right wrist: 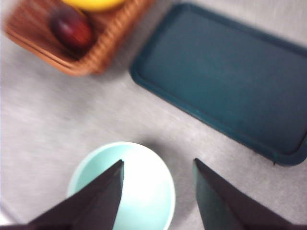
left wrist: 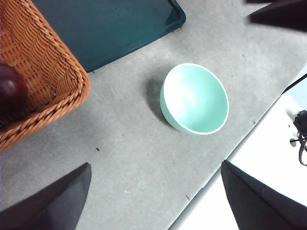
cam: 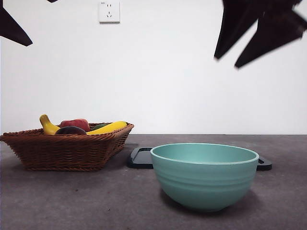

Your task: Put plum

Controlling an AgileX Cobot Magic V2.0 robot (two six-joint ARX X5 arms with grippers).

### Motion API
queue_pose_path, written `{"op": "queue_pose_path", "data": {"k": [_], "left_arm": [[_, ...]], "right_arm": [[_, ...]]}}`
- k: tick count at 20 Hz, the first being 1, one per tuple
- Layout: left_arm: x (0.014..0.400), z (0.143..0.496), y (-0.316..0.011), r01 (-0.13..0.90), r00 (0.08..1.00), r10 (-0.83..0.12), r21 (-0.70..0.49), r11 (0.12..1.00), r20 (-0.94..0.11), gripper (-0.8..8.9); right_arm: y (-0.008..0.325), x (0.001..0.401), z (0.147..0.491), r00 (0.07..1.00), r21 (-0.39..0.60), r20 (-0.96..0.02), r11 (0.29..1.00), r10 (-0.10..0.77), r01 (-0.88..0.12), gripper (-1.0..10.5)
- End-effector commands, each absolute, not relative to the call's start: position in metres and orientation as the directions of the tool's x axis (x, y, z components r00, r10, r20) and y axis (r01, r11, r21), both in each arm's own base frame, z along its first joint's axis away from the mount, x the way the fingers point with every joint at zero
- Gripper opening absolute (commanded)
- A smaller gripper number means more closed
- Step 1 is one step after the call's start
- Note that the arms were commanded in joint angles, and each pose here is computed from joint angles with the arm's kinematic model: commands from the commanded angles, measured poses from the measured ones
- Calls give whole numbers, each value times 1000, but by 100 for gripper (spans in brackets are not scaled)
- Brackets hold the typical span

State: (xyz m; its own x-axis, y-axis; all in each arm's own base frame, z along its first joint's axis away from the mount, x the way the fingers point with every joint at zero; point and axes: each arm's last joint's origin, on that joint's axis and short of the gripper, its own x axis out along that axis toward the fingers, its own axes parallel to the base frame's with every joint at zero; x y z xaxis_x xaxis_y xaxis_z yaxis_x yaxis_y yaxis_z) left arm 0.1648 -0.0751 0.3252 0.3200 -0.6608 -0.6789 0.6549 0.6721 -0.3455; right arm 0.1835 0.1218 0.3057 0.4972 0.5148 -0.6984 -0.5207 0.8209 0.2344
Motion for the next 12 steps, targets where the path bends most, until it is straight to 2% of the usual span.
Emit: {"op": "queue_pose_path", "data": {"k": [1,4,7,12], "left_arm": [[166,332,-76,680,327,-673,-329,655,-664,433],[166,332,-76,680,327,-673,-329,655,-664,433],[166,332,-76,680,327,-673,-329,655,-664,433],[166,332,-76,678,326,-673,-331,656,-664,433]], "right_arm": [[119,173,321,478,270,-669,785,569,-557,227],[111,156,328,403,337,-657,726,637,-599,227],[105,143,327,318,386,-680,691,661,-611,227],[104,140,326,302,376,-698,691,650,-618,227]]}}
